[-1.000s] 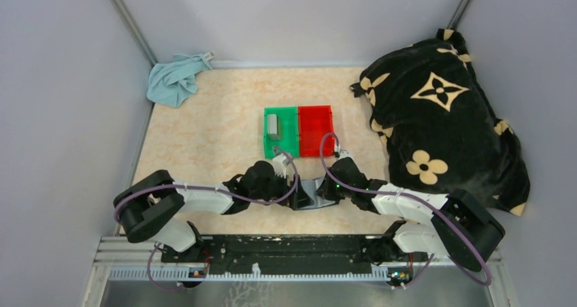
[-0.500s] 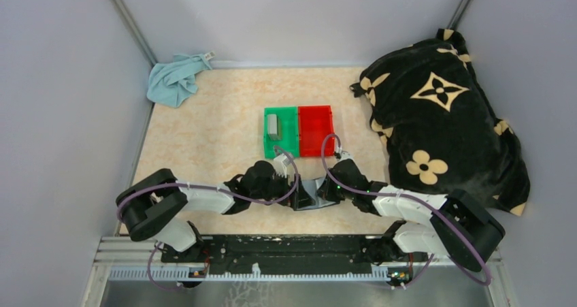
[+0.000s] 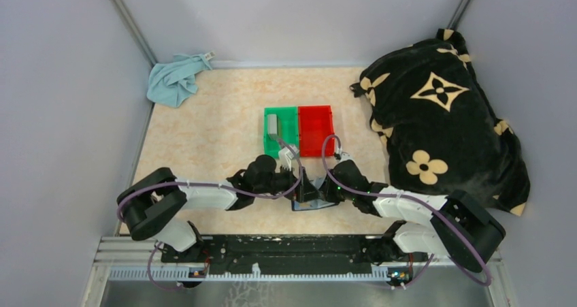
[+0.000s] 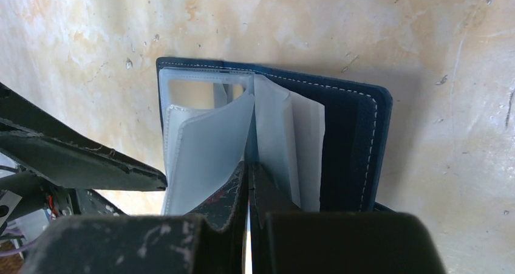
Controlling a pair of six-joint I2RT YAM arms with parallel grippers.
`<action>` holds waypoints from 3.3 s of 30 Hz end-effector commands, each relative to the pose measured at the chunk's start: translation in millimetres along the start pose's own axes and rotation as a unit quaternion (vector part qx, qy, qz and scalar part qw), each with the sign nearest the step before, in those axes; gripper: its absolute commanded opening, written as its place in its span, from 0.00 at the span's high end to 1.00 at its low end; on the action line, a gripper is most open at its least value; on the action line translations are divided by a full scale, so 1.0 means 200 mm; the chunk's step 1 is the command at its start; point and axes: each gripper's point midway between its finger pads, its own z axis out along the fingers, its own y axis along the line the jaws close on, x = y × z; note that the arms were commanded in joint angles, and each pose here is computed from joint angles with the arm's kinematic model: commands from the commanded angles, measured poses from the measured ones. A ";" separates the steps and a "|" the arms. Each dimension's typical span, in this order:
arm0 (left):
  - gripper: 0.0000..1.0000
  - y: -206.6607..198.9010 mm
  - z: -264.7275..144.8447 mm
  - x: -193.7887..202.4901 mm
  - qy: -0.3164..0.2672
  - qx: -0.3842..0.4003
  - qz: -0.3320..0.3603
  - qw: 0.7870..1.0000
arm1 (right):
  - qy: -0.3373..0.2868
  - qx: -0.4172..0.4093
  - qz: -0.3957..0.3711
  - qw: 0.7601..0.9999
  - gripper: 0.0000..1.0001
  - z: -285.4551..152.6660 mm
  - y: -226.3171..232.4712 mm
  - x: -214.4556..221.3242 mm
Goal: Take the credit cards out of the card holder
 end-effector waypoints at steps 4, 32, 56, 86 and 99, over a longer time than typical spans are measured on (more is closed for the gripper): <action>0.02 -0.04 0.05 -0.03 -0.001 0.022 0.007 1.000 | -0.016 -0.013 -0.003 1.000 1.00 -0.05 0.05 -0.03; 0.02 -0.14 0.23 0.00 0.042 0.079 0.022 0.996 | -0.125 -0.038 -0.011 0.991 1.00 -0.36 0.17 -0.29; 0.01 -0.14 0.19 0.04 0.047 0.068 0.030 0.996 | -0.065 -0.009 -0.013 0.998 1.00 -0.12 0.06 -0.16; 0.03 0.23 -0.14 0.14 0.026 -0.134 0.000 0.991 | -0.048 -0.006 0.003 0.999 1.00 -0.08 -0.03 -0.09; 0.03 0.18 -0.09 0.12 0.029 -0.107 0.000 0.994 | -0.048 -0.003 0.003 0.999 1.00 -0.08 -0.04 -0.08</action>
